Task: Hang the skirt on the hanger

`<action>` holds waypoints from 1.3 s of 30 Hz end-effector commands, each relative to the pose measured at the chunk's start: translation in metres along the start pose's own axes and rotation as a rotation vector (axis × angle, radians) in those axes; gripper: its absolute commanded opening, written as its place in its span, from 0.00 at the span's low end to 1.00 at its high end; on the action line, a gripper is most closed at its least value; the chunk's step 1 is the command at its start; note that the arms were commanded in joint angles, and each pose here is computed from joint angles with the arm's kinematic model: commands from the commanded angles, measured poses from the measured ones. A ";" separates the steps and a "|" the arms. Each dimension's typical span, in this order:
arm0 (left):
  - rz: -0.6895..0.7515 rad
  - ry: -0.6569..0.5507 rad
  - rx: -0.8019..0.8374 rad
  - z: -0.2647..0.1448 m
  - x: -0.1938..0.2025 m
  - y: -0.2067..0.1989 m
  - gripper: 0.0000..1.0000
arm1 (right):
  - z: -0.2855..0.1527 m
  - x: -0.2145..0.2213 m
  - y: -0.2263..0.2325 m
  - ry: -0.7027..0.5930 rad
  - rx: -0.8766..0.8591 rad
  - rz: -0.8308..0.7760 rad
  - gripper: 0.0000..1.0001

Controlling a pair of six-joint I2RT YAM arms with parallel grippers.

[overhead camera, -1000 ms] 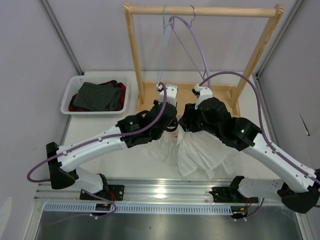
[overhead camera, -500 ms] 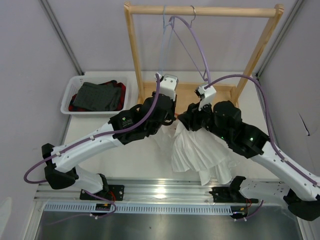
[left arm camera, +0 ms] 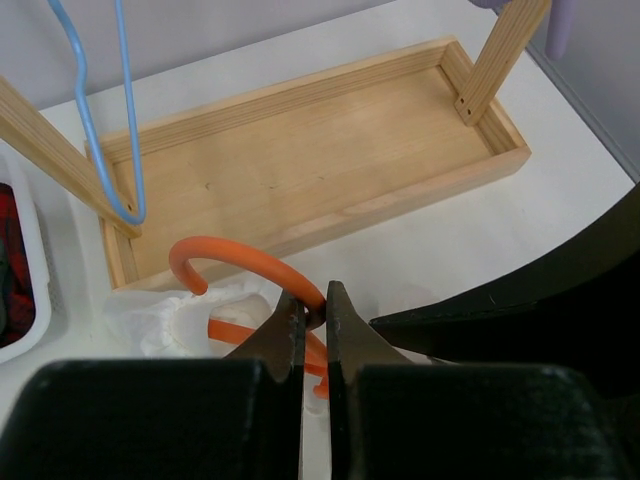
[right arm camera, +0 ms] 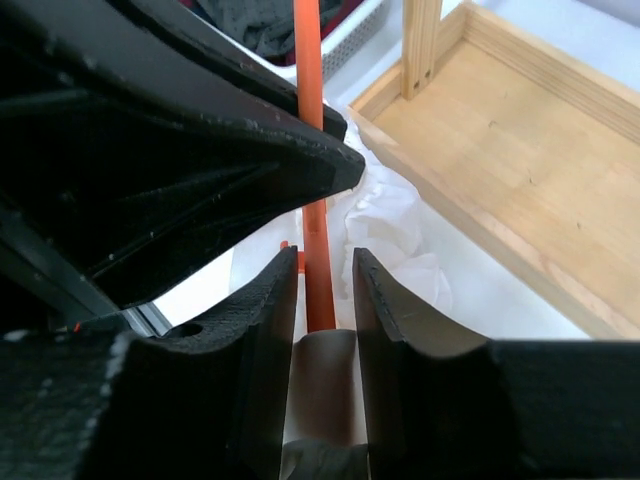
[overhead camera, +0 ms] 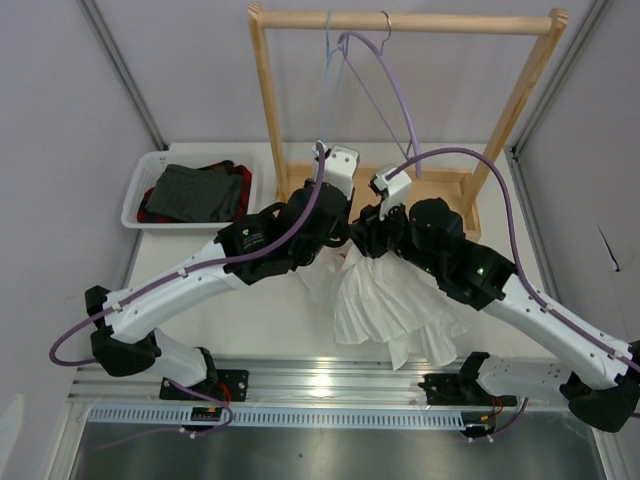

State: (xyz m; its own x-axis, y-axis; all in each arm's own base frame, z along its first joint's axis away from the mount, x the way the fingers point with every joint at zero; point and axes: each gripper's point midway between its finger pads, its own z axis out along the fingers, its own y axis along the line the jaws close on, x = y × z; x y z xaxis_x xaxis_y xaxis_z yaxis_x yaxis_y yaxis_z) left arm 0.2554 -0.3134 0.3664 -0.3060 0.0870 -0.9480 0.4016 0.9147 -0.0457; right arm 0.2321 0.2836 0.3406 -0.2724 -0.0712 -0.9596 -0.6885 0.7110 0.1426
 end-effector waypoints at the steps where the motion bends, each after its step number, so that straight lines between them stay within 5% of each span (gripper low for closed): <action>1: -0.089 -0.134 -0.054 -0.013 -0.055 0.011 0.00 | -0.021 -0.002 0.006 -0.052 -0.041 0.006 0.34; 8: -0.050 -0.082 -0.144 0.005 -0.039 0.013 0.00 | -0.054 -0.017 -0.016 -0.134 0.068 0.070 0.59; 15: -0.031 -0.077 -0.192 0.013 -0.043 0.015 0.00 | -0.056 -0.024 -0.013 -0.132 0.060 0.080 0.59; 25: -0.020 -0.132 -0.019 -0.011 -0.080 0.000 0.00 | -0.039 0.001 -0.005 -0.032 -0.036 -0.033 0.55; 27: -0.032 -0.139 0.011 -0.017 -0.082 -0.002 0.00 | -0.031 0.003 -0.009 -0.006 -0.032 -0.028 0.51; 33: -0.061 -0.161 0.066 -0.028 -0.084 -0.002 0.00 | -0.021 0.009 -0.008 0.035 -0.028 -0.005 0.11; 39: -0.068 -0.176 0.096 -0.032 -0.084 -0.004 0.00 | -0.037 0.009 -0.011 0.034 -0.009 0.015 0.00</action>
State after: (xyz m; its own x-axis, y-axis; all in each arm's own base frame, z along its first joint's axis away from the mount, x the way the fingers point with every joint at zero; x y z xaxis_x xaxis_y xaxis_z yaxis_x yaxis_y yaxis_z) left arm 0.2642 -0.3094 0.3907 -0.2722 0.1845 -0.9444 0.4164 0.9074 0.0572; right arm 0.2151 0.2620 0.3396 -0.2788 -0.0785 -0.9571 -0.7200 0.6766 0.1542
